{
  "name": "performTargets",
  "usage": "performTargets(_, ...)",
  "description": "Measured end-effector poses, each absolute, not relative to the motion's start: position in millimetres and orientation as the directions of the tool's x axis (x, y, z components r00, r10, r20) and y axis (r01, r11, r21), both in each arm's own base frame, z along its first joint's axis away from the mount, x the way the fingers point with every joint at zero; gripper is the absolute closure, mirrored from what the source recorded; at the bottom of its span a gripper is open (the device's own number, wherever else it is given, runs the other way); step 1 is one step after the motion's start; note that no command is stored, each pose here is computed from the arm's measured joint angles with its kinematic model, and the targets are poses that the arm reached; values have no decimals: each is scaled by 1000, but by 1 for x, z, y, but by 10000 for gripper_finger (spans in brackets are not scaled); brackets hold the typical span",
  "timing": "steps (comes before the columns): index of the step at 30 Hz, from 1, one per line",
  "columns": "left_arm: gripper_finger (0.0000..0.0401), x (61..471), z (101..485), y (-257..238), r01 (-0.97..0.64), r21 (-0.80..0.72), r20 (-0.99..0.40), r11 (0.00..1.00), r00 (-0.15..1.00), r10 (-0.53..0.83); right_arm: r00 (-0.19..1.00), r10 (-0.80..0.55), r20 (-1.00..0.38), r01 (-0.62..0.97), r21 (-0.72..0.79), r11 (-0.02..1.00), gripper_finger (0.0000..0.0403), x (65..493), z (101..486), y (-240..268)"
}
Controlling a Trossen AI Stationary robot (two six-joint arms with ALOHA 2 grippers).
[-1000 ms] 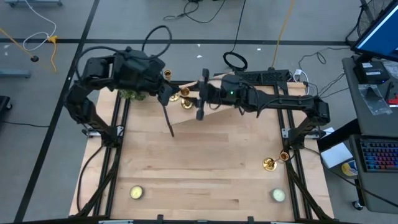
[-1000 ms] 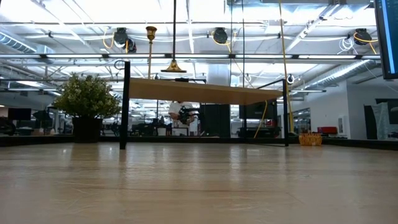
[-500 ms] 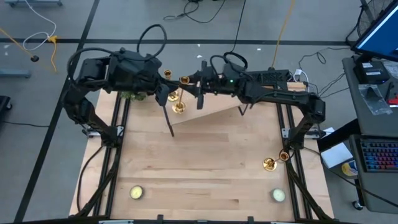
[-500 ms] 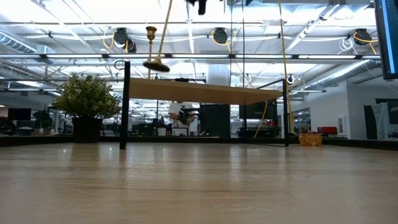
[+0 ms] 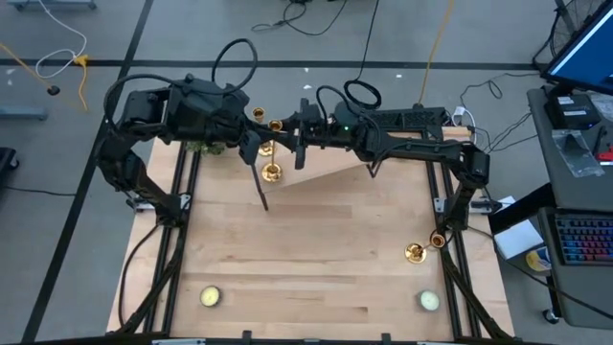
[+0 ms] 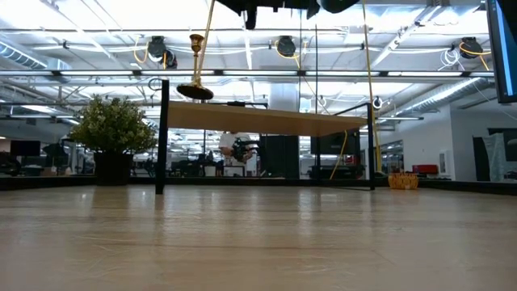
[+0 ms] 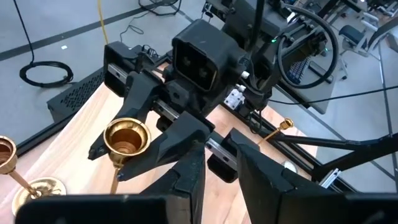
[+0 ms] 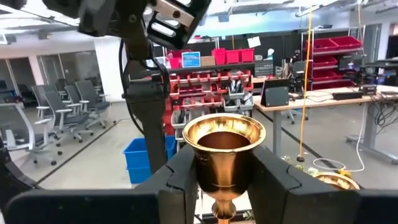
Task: Pick & Place candle stick holders
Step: Put the left gold candle holder on the shelf aligned with gold candle holder
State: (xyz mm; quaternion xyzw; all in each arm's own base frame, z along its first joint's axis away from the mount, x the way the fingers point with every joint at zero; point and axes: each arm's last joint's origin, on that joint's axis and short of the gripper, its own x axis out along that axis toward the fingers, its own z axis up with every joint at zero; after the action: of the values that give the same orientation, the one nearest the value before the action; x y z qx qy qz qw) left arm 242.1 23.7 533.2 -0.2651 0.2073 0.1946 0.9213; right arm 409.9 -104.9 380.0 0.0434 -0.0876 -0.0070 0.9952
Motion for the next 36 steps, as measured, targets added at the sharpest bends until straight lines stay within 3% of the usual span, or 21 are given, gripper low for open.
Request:
performTargets(18, 308, 242, 533, 24, -468, -403, -484, 787, 838, 251, 986, -27, 166, 27, 3, 1000, 307, 420, 367, -109)
performTargets(36, 308, 242, 533, 24, -467, -401, -484, 788, 839, 251, 989, -29, 148, 28, 12, 1000, 300, 420, 364, -110)
